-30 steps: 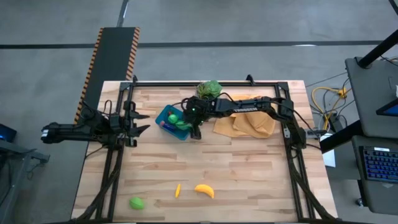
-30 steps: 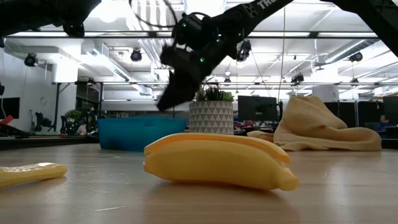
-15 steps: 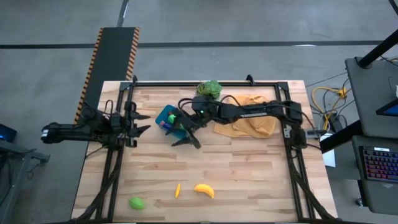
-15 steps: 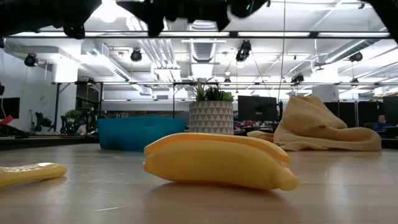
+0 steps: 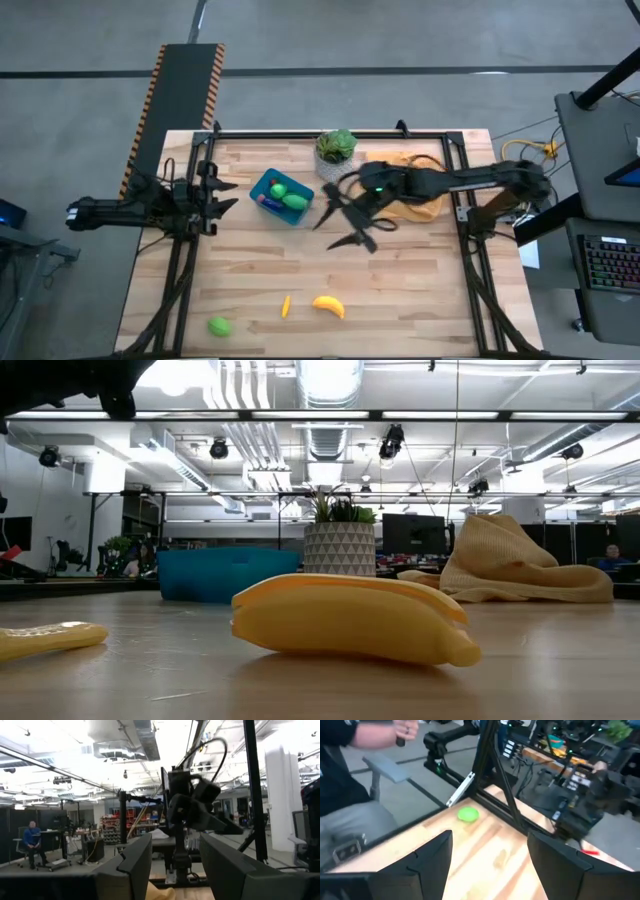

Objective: Pick and placing Produce into tupperware
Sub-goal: Put the green melon into the blue bin

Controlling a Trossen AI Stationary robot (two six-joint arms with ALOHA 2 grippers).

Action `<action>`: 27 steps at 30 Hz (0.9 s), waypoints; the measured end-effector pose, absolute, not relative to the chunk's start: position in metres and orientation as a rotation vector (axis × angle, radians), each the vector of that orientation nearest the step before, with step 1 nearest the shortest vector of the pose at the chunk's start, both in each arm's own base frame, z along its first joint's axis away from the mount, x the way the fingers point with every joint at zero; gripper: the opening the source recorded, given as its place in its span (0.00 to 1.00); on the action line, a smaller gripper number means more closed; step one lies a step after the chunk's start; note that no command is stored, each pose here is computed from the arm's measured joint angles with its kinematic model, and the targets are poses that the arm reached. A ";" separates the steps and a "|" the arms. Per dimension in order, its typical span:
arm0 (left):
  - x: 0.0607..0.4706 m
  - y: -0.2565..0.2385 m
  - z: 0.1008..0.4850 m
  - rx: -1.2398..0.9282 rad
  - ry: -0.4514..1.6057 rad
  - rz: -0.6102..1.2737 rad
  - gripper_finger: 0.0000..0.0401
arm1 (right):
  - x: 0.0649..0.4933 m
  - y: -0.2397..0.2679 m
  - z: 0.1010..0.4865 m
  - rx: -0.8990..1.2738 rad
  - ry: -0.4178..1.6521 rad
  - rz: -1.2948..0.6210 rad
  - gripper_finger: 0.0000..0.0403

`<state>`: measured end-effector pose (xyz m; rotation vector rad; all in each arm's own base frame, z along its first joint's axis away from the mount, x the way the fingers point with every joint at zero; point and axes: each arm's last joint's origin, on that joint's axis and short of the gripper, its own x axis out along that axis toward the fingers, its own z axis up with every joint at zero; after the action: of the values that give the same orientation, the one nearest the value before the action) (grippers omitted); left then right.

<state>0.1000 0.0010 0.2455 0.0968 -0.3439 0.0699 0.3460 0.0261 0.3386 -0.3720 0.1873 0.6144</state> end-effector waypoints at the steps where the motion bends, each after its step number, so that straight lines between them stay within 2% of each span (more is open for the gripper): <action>1: 0.100 0.001 0.246 0.095 -0.348 0.072 0.38 | 0.336 0.023 0.339 -0.385 0.174 0.605 0.62; 8: 0.099 0.002 0.247 -0.066 -0.361 0.076 0.38 | 0.261 0.000 0.317 -0.386 0.019 0.483 0.62; 15: 0.099 0.003 0.246 -0.096 -0.359 0.112 0.38 | 0.207 -0.018 0.300 -0.453 -0.332 0.274 0.60; 23: 0.100 0.003 0.246 -0.090 -0.352 0.121 0.38 | 0.204 -0.023 0.263 -0.379 -0.209 0.158 0.60; 27: 0.101 0.003 0.243 -0.087 -0.320 0.122 0.38 | 0.205 -0.021 0.256 -0.281 -0.193 0.240 0.58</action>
<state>0.1013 0.0034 0.2427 -0.0873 -0.3201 0.1221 0.2047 -0.0214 0.2557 -0.2806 -0.1931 0.2397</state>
